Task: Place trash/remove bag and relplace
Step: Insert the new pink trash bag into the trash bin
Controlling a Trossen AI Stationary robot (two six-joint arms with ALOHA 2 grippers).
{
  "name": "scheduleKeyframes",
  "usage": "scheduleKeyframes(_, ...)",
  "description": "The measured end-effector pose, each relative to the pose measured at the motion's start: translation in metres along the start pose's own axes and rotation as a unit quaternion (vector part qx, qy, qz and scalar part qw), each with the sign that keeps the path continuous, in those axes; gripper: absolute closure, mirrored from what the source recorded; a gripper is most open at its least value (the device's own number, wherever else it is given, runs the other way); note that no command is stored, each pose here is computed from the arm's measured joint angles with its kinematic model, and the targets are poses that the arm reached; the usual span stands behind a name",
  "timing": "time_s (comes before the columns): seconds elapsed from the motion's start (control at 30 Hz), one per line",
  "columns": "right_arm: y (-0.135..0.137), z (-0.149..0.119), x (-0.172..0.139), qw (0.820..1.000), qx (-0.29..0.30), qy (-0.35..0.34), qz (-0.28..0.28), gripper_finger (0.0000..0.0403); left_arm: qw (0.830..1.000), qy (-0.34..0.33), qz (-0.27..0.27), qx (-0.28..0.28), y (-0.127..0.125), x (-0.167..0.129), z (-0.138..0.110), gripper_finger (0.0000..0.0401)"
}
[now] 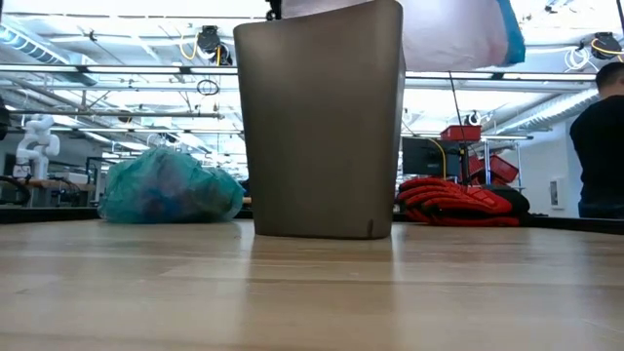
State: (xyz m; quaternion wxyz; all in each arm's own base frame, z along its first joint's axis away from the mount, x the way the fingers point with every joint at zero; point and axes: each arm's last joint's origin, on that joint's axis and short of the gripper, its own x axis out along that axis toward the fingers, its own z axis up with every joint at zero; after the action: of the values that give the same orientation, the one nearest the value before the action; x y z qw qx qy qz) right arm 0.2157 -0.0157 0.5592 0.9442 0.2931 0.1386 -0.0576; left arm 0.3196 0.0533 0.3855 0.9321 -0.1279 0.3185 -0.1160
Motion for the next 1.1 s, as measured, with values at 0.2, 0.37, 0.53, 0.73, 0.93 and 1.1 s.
scheduleKeyframes(0.2, -0.004, 0.003, 0.0, 1.0, 0.003, -0.007, -0.009, 0.0403, 0.999, 0.046, -0.017, 0.009, 0.01, 0.038, -0.007, 0.0401)
scheduleKeyframes(0.37, -0.005, 0.003, 0.0, 1.0, 0.004, -0.009, -0.011, 0.0403, 0.997, 0.081, -0.012, 0.013, 0.024, 0.068, -0.016, 0.0401)
scheduleKeyframes(0.53, -0.004, 0.005, 0.0, 1.0, 0.003, -0.019, -0.006, 0.0403, 0.995, 0.095, 0.018, 0.009, 0.038, 0.085, -0.021, 0.0401)
scheduleKeyframes(0.73, -0.004, 0.005, -0.001, 1.0, 0.005, -0.019, -0.006, 0.0403, 0.995, 0.075, 0.071, 0.012, 0.05, 0.08, -0.016, 0.0401)
scheduleKeyframes(0.93, -0.004, 0.005, -0.001, 1.0, 0.004, -0.019, -0.006, 0.0403, 0.992, 0.064, 0.107, 0.006, 0.064, 0.074, -0.014, 0.0401)
scheduleKeyframes(1.1, -0.004, 0.005, -0.001, 1.0, 0.003, -0.019, -0.006, 0.0403, 0.992, 0.067, 0.105, 0.004, 0.069, 0.084, -0.017, 0.0401)
